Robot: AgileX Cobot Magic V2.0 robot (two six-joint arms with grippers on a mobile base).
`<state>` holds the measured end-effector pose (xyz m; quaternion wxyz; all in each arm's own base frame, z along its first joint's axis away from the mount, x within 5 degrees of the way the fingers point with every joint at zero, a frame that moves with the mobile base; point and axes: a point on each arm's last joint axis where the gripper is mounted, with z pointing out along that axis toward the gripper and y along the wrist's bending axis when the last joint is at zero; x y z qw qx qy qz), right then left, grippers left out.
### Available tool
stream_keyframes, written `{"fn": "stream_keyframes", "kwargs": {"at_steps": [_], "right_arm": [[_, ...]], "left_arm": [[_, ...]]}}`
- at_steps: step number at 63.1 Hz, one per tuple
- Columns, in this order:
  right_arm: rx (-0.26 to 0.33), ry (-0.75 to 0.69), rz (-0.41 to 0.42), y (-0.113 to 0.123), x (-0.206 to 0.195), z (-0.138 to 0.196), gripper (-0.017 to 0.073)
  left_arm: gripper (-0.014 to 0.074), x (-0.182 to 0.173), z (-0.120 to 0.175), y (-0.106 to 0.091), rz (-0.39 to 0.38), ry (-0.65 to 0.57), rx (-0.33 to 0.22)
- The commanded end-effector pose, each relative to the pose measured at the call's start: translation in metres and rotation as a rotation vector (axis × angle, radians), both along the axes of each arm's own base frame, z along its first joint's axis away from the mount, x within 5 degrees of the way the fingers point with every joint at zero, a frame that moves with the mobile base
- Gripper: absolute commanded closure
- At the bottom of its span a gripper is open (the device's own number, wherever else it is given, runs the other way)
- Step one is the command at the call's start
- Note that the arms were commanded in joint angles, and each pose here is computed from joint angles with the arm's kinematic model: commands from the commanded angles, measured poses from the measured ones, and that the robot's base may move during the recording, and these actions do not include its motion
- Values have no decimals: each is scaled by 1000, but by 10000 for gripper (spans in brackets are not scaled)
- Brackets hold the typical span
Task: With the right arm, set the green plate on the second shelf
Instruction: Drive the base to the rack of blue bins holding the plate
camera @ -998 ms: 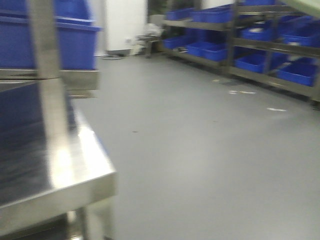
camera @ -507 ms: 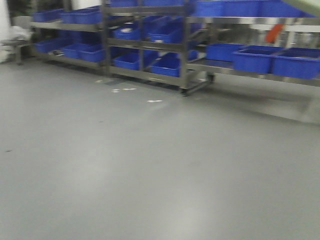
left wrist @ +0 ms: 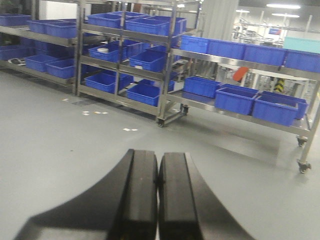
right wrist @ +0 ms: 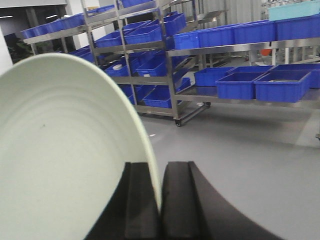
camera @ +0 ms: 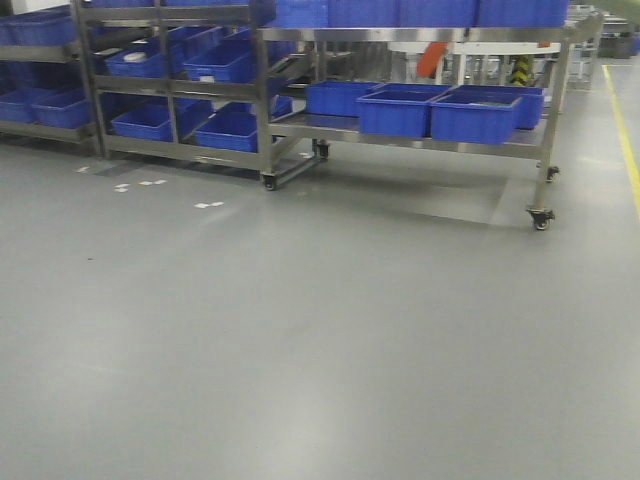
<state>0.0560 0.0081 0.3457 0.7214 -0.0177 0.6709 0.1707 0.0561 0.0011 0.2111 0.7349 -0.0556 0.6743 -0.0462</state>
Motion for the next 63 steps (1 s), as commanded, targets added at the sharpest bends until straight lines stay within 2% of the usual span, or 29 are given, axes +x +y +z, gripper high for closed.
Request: {"fn": "stream_keyframes", "kwargs": {"at_steps": [1, 63], "right_arm": [[4, -96, 42, 4, -3, 16, 503], [4, -96, 42, 4, -2, 16, 503]], "left_arm": [[463, 0, -6, 0, 1, -55, -8], [463, 0, -6, 0, 1, -55, -8]]}}
